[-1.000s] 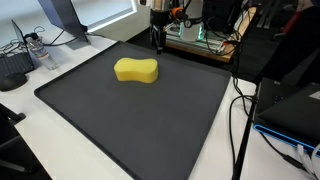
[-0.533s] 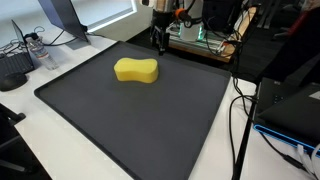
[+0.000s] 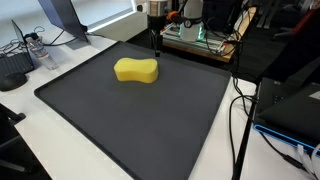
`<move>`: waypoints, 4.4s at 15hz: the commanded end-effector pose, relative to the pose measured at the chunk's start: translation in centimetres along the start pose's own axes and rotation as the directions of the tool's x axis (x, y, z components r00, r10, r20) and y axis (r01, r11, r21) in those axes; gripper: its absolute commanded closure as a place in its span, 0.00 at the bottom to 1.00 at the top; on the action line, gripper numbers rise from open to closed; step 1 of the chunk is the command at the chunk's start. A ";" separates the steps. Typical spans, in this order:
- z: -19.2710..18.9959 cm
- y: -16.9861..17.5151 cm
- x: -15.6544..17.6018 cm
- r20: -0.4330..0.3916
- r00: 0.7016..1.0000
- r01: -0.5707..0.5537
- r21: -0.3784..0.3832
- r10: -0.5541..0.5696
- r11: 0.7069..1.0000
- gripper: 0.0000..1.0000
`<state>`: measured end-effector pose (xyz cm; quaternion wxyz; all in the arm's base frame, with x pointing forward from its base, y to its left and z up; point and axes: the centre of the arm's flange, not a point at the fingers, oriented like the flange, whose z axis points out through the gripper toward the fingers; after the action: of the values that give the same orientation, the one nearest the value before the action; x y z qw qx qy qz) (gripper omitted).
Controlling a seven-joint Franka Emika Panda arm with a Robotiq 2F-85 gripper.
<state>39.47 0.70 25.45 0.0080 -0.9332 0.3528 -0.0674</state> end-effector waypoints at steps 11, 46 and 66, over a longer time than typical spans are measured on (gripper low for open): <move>-4.7 -4.5 -2.3 0.151 0.929 -0.369 0.269 0.339 0.890 0.00; -6.5 -8.1 6.7 0.100 0.484 -0.804 0.443 0.869 0.397 0.00; -9.4 -2.6 17.5 0.105 -0.132 -0.975 0.167 0.986 -0.148 0.00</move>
<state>51.70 -7.37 36.06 0.1458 -0.3649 0.9113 -0.1228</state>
